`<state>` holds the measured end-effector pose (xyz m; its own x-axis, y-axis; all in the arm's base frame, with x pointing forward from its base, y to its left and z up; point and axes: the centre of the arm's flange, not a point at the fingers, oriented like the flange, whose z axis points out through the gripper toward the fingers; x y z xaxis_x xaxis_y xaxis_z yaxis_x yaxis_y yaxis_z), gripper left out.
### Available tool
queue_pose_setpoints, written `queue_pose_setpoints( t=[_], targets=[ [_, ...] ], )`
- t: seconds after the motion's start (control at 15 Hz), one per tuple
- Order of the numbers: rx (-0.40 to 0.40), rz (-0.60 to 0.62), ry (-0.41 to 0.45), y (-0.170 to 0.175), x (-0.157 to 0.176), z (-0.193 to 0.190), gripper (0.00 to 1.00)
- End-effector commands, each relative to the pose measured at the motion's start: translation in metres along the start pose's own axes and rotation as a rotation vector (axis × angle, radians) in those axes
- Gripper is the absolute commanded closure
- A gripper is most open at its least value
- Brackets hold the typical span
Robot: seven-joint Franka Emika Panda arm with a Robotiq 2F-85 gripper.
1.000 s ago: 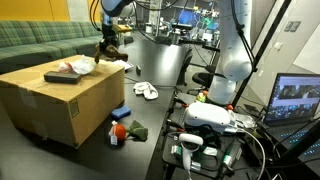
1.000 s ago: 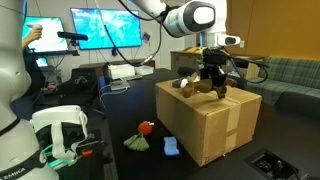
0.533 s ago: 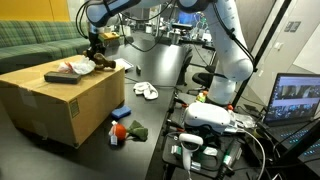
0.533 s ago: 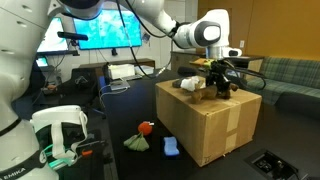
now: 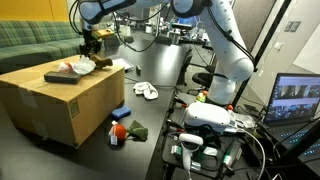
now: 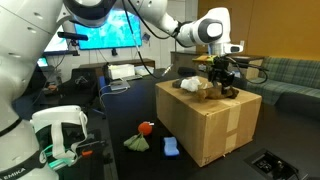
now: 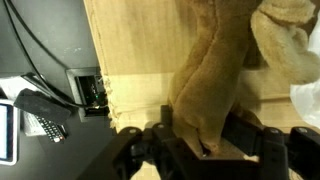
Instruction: Put the objects on the surface on the box and the objects on the box on the counter top
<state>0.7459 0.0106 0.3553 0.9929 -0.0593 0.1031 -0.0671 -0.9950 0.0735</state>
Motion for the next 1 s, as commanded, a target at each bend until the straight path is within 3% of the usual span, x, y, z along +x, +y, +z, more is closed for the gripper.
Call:
queue_pose_setpoints(
  t=[0.0, 0.13, 0.2, 0.53, 0.93],
  targets=[
    [-0.042, 0.014, 0.066, -0.007, 0.014, -0.037, 0.15],
    [-0.034, 0.001, 0.101, -0.018, 0.011, -0.054, 0.02],
    [-0.034, -0.010, 0.119, -0.027, 0.008, -0.060, 0.00],
    [-0.005, -0.078, 0.142, -0.074, -0.004, -0.071, 0.00],
    [0.024, -0.145, 0.104, -0.121, -0.017, -0.050, 0.00]
  ],
)
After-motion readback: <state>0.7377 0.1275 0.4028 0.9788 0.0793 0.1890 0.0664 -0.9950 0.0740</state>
